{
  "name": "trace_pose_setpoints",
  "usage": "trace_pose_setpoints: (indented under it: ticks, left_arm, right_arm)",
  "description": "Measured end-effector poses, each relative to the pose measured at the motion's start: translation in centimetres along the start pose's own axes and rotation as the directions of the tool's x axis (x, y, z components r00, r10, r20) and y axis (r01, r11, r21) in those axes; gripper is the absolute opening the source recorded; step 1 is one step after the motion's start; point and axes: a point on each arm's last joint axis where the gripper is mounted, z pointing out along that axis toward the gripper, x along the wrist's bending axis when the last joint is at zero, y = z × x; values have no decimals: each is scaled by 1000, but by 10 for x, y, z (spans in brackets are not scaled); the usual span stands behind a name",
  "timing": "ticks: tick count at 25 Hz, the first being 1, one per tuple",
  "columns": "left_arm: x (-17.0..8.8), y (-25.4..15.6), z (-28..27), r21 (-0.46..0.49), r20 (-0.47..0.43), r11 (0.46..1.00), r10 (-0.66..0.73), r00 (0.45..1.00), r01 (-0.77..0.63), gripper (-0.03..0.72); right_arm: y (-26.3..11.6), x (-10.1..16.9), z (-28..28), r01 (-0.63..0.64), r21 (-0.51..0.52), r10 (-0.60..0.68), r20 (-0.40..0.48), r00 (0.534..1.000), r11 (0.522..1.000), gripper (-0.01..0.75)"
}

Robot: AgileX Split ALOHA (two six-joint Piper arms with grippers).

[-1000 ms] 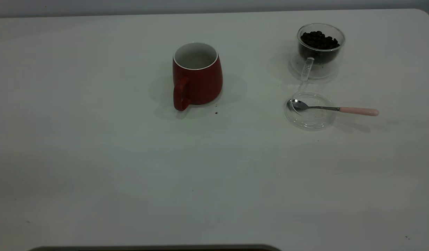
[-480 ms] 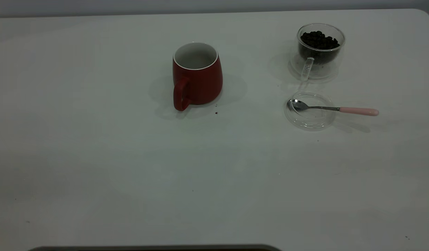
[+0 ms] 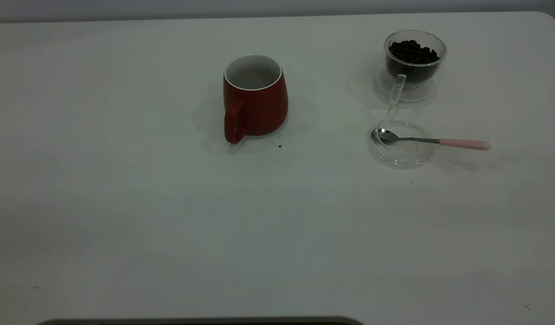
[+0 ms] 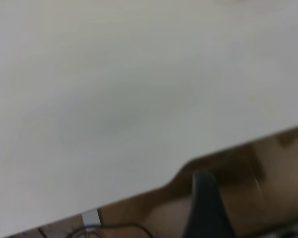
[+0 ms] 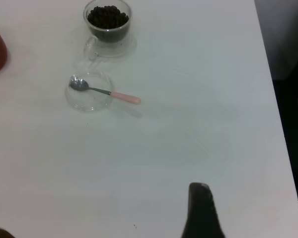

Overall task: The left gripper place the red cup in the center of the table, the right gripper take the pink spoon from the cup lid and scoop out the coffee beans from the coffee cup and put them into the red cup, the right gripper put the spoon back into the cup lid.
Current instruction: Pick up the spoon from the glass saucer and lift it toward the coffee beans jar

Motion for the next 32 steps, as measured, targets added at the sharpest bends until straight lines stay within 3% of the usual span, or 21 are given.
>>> trace_pose_setpoints:
  ticks: [4, 9, 22, 27, 32]
  left_arm:
    - [-2, -9, -8, -84, -42, 996, -26, 999, 23, 569]
    - [-3, -14, -11, -124, -51, 992, -28, 998, 21, 569]
    - [-4, -14, -12, -128, -50, 991, -35, 998, 28, 569]
    - [-2, -14, -12, -132, -48, 980, -157, 986, 149, 569]
    - [0, -15, -12, -133, -76, 978, -174, 982, 163, 569]
  right_arm:
    - [0, 0, 0, 0, 0, 0, 0, 1000, 1000, 560]
    - [0, 0, 0, 0, 0, 0, 0, 1000, 1000, 560]
    - [0, 0, 0, 0, 0, 0, 0, 1000, 1000, 560]
    - [0, 0, 0, 0, 0, 0, 0, 1000, 1000, 560]
    - [0, 0, 0, 0, 0, 0, 0, 1000, 1000, 560]
